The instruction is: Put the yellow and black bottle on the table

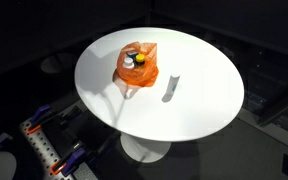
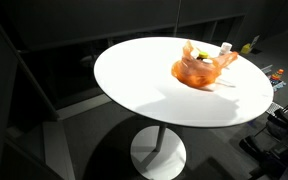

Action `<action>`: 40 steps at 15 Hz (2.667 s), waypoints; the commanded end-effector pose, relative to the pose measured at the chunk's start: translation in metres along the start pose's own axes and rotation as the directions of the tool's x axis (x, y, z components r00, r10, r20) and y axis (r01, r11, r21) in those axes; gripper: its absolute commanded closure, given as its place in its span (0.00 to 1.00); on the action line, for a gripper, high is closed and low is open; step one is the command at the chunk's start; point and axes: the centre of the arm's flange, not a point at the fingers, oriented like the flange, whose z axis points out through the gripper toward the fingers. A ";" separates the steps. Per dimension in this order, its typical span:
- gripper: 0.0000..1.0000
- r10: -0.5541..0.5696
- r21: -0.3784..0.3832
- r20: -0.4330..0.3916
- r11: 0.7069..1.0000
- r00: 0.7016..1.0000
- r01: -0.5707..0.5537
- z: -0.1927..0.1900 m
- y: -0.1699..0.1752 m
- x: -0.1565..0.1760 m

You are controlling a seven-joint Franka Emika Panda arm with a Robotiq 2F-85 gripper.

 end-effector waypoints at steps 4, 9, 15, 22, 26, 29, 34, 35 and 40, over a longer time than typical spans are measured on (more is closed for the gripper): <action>0.00 0.095 -0.093 -0.013 0.991 0.995 -0.096 -0.009 0.020 0.058; 0.00 0.010 -0.128 -0.032 0.992 0.999 -0.014 0.017 0.047 0.108; 0.00 -0.221 -0.164 -0.035 0.963 0.975 0.212 0.043 0.072 0.152; 0.00 -0.231 -0.159 -0.019 0.961 0.973 0.225 0.056 0.076 0.151; 0.00 -0.156 -0.157 -0.034 0.976 0.987 0.149 0.067 0.093 0.167; 0.00 -0.136 -0.129 -0.033 0.983 0.990 0.130 0.089 0.116 0.183; 0.00 -0.104 -0.123 -0.025 0.987 0.994 0.100 0.136 0.135 0.208; 0.00 -0.105 -0.119 -0.024 0.988 0.994 0.101 0.147 0.137 0.213; 0.00 -0.090 -0.086 -0.027 0.992 0.996 0.088 0.190 0.149 0.238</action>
